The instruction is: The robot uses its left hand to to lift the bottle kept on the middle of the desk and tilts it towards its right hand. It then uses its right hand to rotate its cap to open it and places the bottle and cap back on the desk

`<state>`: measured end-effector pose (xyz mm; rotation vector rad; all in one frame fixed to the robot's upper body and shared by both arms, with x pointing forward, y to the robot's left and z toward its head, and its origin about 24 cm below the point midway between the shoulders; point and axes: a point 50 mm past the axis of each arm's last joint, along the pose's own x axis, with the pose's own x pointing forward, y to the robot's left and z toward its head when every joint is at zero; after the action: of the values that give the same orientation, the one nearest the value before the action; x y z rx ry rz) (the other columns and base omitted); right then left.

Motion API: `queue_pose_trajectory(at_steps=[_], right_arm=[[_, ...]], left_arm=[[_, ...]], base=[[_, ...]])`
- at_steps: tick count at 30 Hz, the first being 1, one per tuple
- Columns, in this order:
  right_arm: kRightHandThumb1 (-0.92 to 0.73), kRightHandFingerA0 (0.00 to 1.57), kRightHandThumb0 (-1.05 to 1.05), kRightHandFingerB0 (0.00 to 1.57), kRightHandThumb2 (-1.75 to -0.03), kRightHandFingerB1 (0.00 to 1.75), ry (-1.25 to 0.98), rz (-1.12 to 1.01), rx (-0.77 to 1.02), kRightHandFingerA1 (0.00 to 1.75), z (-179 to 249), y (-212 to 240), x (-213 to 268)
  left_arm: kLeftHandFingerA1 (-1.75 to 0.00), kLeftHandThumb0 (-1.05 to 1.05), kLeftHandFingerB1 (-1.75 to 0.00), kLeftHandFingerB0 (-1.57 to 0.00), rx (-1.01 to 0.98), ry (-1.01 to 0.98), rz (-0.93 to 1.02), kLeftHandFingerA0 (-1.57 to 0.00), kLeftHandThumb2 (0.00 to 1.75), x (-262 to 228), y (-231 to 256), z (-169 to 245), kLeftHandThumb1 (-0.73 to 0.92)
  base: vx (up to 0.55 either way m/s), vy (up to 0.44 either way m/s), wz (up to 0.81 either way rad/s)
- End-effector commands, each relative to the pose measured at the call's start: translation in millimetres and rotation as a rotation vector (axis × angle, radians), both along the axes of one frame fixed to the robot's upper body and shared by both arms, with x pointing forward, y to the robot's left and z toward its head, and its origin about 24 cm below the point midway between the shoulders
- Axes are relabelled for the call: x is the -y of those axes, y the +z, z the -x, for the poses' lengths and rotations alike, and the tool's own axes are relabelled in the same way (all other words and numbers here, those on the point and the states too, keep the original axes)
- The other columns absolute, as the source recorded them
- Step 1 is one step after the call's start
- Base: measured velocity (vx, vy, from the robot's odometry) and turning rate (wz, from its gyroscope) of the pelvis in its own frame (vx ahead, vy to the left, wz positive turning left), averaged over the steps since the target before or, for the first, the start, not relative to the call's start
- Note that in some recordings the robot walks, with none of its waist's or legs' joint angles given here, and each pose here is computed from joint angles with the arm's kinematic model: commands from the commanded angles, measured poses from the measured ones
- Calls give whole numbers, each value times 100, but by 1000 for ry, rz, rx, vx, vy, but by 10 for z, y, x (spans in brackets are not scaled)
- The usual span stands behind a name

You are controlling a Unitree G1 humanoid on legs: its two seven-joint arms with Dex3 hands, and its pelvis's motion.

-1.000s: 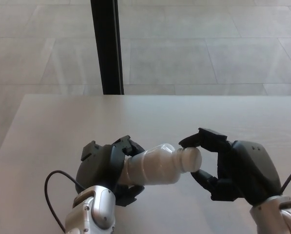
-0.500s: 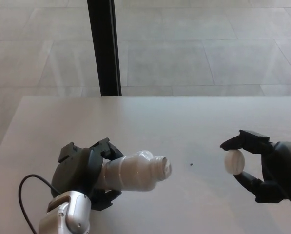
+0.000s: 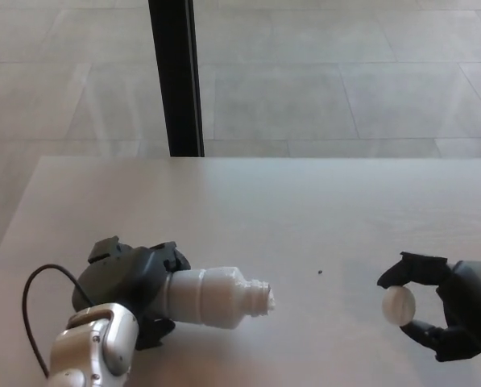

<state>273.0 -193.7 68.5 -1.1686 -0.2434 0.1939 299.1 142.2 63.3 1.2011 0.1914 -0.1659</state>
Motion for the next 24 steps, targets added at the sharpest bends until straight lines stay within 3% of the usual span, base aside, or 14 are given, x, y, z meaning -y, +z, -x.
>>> queue_pose_trajectory(at_steps=[1,3,4,7,8,10,11,13,14,15,16,18,22,24], right_arm=[[-67,79,-38,79,-67,63,60,355,-269,154,-96,-371,-69],[-64,83,-38,65,-63,55,67,401,-299,140,-109,-426,-88],[-65,77,-42,56,-64,52,69,435,-318,140,-111,-469,-94],[-44,69,-52,31,-90,58,58,462,-328,106,-113,-509,-92],[-64,51,-47,31,-60,46,49,486,-337,119,-112,-518,-91],[-64,51,-47,31,-60,46,41,505,-343,119,-115,-520,-93],[-65,27,-49,23,-59,41,41,523,-351,81,-112,-530,-89],[-63,20,-51,19,-59,41,42,539,-352,68,-127,-524,-90],[-45,6,-36,0,-100,51,47,551,-339,57,-112,-530,-77],[-45,6,-36,0,-100,51,45,554,-340,57,-111,-532,-68],[-60,0,-59,12,-58,36,46,556,-339,49,-107,-529,-63],[-50,0,-87,0,-83,20,41,554,-339,15,-97,-516,-53],[-54,0,-94,0,-87,10,40,541,-345,12,-74,-470,-65],[-58,0,-100,0,-89,4,41,525,-344,9,-64,-469,-69]], left_arm=[[-101,-22,-54,-47,-288,-9,-328,-66,61,51,-144,4,73],[-120,-21,-59,-48,-286,-9,-304,-65,63,90,-128,-6,68],[-89,-23,-59,-47,-287,-11,-265,-62,61,114,-111,-12,68],[-89,-25,-63,-53,-290,11,-209,-65,61,144,-94,-17,67],[-86,-27,-63,-53,-294,24,-188,-65,61,149,-94,-18,67],[-86,-27,-63,-53,-295,27,-191,-65,61,152,-94,-18,67],[-93,-25,-63,-52,-292,32,-160,-66,61,151,-98,2,69],[-101,-25,-71,-59,-283,39,-155,-69,63,143,-100,4,67],[-101,-29,-72,-63,-301,50,-146,-67,62,132,-113,18,68],[-101,-29,-72,-63,-303,50,-151,-67,62,132,-116,19,68],[-100,-28,-70,-61,-305,59,-136,-67,60,124,-124,24,68],[-90,-40,-73,-56,-304,45,-158,-70,91,114,-136,27,47],[-86,-48,-68,-45,-336,57,-133,-55,89,103,-142,35,44],[-96,-49,-59,-44,-350,44,-140,-33,56,102,-140,48,60]], base=[[0,0,0],[0,0,0],[0,0,0],[0,0,0],[0,0,0],[0,0,0],[0,0,0],[0,0,0],[0,0,0],[0,0,0],[0,0,0],[0,0,0],[0,0,0],[0,0,0]])
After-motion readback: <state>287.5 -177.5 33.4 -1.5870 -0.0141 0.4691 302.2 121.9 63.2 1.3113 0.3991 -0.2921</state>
